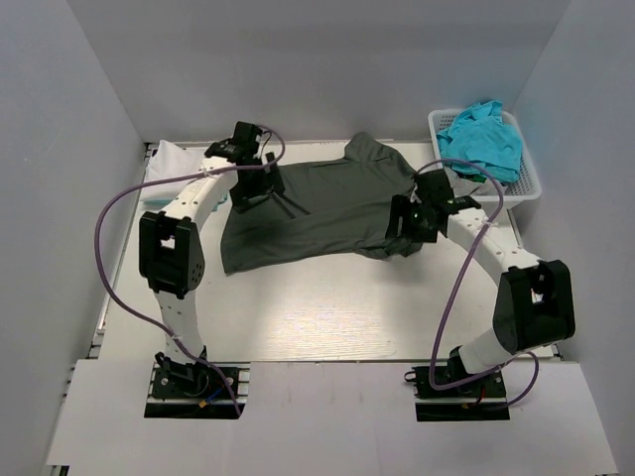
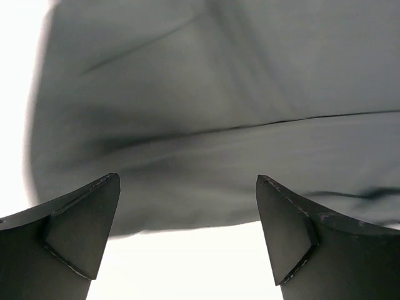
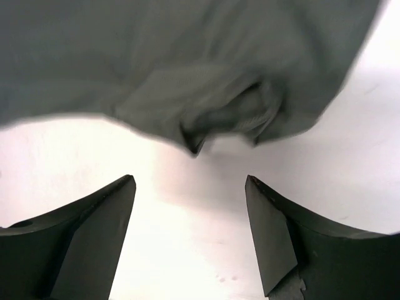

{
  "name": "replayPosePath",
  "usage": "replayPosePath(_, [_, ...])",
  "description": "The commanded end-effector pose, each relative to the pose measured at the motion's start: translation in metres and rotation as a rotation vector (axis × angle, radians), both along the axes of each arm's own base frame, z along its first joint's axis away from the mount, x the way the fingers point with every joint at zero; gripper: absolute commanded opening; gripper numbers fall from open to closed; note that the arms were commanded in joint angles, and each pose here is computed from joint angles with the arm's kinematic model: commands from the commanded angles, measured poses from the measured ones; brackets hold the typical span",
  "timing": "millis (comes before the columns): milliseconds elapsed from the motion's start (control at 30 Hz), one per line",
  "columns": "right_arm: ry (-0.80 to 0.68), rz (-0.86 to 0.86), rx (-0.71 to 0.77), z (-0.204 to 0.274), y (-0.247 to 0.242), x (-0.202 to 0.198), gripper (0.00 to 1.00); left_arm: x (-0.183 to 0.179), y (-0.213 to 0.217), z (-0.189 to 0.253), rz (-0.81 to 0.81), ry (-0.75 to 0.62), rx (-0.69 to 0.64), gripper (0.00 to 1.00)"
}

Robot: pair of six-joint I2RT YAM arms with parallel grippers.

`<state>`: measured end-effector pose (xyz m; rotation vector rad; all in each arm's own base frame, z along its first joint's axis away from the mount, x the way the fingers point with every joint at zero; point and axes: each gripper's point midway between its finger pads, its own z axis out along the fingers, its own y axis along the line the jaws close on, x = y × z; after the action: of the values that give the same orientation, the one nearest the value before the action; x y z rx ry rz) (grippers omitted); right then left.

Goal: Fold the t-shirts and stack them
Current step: Flatten out the tshirt

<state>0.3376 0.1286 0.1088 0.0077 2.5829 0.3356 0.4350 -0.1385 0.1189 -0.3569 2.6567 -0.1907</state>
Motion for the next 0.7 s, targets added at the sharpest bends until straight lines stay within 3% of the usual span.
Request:
replayPosePath(0, [0.155, 0.039, 0.103, -0.024, 0.02, -0.044, 0.77, 0.035, -0.07, 0.034, -0.175, -0.136, -0.163, 1.0])
replayPosePath(33, [0.151, 0.054, 0.141, -0.024, 0.028, -0.045, 0.77, 0.04, -0.09, 0.017, -0.219, -0.104, -0.205, 1.0])
replayPosePath(167, [0.175, 0.024, 0.208, -0.036, 0.036, -0.048, 0.77, 0.057, -0.173, 0.032, -0.396, -0.179, -0.363, 1.0])
replayPosePath(333, [0.156, -0.024, 0.188, -0.051, 0.034, -0.032, 0.77, 0.044, -0.251, 0.026, -0.536, -0.19, -0.523, 1.0])
replayPosePath(533, [0.163, -0.082, 0.142, -0.076, 0.027, -0.019, 0.77, 0.036, -0.286, -0.003, -0.572, -0.209, -0.491, 1.0])
replayPosePath(667, [0.147, -0.116, 0.13, -0.086, 0.024, -0.008, 0.69, 0.041, -0.285, -0.039, -0.545, -0.185, -0.428, 1.0])
